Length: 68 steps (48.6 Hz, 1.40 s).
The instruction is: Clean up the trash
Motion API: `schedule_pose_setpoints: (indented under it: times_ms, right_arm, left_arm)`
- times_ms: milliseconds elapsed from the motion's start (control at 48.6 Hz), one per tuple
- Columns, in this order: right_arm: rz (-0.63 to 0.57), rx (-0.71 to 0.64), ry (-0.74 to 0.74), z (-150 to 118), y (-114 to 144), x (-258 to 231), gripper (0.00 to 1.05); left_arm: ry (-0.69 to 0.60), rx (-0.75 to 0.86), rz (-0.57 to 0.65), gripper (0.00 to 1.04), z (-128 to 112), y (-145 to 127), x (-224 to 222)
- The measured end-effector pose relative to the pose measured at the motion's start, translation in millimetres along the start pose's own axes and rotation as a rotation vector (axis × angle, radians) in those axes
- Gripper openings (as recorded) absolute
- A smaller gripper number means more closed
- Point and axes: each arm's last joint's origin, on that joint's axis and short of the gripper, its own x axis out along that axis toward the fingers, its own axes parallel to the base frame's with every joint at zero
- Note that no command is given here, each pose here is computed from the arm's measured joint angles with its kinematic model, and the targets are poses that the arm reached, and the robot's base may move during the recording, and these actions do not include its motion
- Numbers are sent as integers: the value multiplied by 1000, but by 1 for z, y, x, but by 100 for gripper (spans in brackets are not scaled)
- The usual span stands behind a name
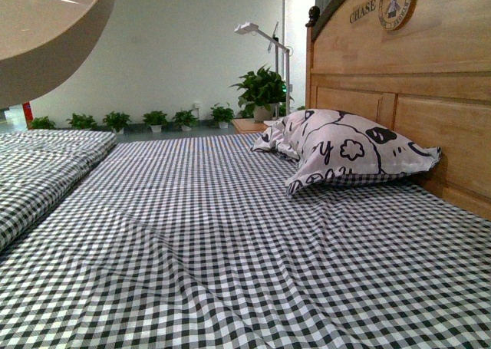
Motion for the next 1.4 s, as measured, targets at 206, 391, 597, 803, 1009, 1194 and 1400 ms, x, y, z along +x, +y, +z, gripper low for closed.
schedule_pose_setpoints:
  times_ms: [206,391,597,803,1009,1194,1400]
  right_arm:
    - [-3,-19,-43,-2,12,-26,20]
    - [-6,-33,-53,-2,15,-28,20]
    - [-75,-31,-68,-3,15,-27,20]
    - [-96,-33,-69,-3,16,-26,20]
    - [-98,-34,-70,-3,16,-26,20]
    - [-98,-34,-70,-3,16,-26,20]
    - [-98,-34,-70,-3,16,-26,20]
  left_arm:
    - [-5,-74,66,25,-7,-1,-39]
    - [5,-141,72,25,-13,1,-51]
    - [-13,-213,66,25,-14,4,-54]
    - [-18,-237,67,25,-14,4,-54]
    - [-18,-238,67,25,-14,4,-54]
    - [-18,-238,67,25,-14,4,-54]
    - [-18,-238,67,25,-14,4,-54]
